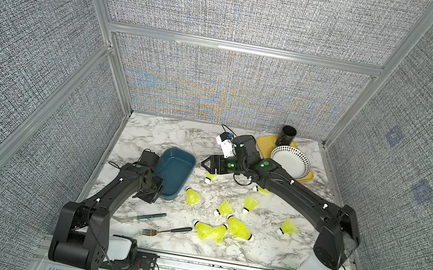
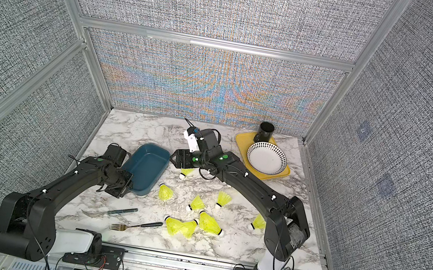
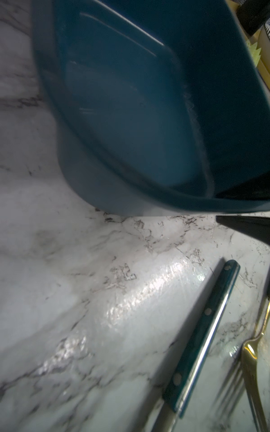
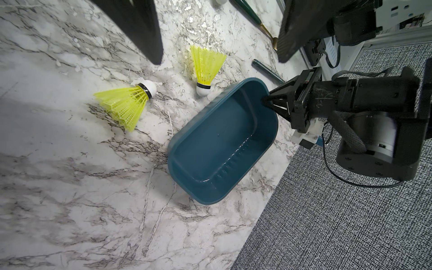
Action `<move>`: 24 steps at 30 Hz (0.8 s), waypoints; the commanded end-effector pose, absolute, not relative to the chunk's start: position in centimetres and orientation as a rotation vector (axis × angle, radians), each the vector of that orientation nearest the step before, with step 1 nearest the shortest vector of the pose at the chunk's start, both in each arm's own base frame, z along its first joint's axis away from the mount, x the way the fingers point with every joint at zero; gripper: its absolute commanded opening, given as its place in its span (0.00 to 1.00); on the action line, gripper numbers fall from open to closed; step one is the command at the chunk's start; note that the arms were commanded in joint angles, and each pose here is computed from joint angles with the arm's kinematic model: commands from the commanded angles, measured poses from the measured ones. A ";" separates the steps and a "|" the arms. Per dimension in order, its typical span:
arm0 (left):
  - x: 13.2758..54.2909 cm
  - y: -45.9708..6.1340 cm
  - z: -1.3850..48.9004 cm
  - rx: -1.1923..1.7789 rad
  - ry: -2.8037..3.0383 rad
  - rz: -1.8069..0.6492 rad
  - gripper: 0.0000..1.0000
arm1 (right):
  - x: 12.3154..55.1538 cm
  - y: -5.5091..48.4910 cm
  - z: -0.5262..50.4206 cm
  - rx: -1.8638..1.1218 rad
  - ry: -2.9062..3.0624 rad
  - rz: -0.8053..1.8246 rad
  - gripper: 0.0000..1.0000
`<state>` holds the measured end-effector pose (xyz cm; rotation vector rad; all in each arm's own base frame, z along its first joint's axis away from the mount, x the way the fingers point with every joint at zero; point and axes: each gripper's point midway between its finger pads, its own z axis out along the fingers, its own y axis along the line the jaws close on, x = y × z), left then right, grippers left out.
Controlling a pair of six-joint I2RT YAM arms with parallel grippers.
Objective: Put the shuttlecocks into the storage box
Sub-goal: Pick up the storage box at the center of the board, then place the storage box at the center of the board.
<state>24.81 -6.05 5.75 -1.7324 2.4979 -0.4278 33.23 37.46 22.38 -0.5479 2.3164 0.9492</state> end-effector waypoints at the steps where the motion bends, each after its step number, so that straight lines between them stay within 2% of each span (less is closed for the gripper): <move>1: 25.3 -5.7 5.7 -1.749 2.470 -0.406 0.07 | 33.1 37.1 22.4 -0.554 2.320 0.931 0.78; 2: 25.4 -5.6 5.8 -1.742 2.474 -0.394 0.02 | 33.0 37.1 22.4 -0.556 2.320 0.931 0.78; 10: 29.1 -4.2 8.0 -1.551 2.511 -0.275 0.02 | 33.1 36.2 23.1 -0.553 2.311 0.890 0.78; 17: 37.7 -5.5 10.4 -0.963 2.750 -0.261 0.02 | 35.0 32.6 24.3 -0.423 2.309 0.846 0.77; 24: 44.5 -10.2 9.8 -0.526 2.820 -0.489 0.02 | 37.3 26.4 22.8 -0.121 2.350 0.907 0.76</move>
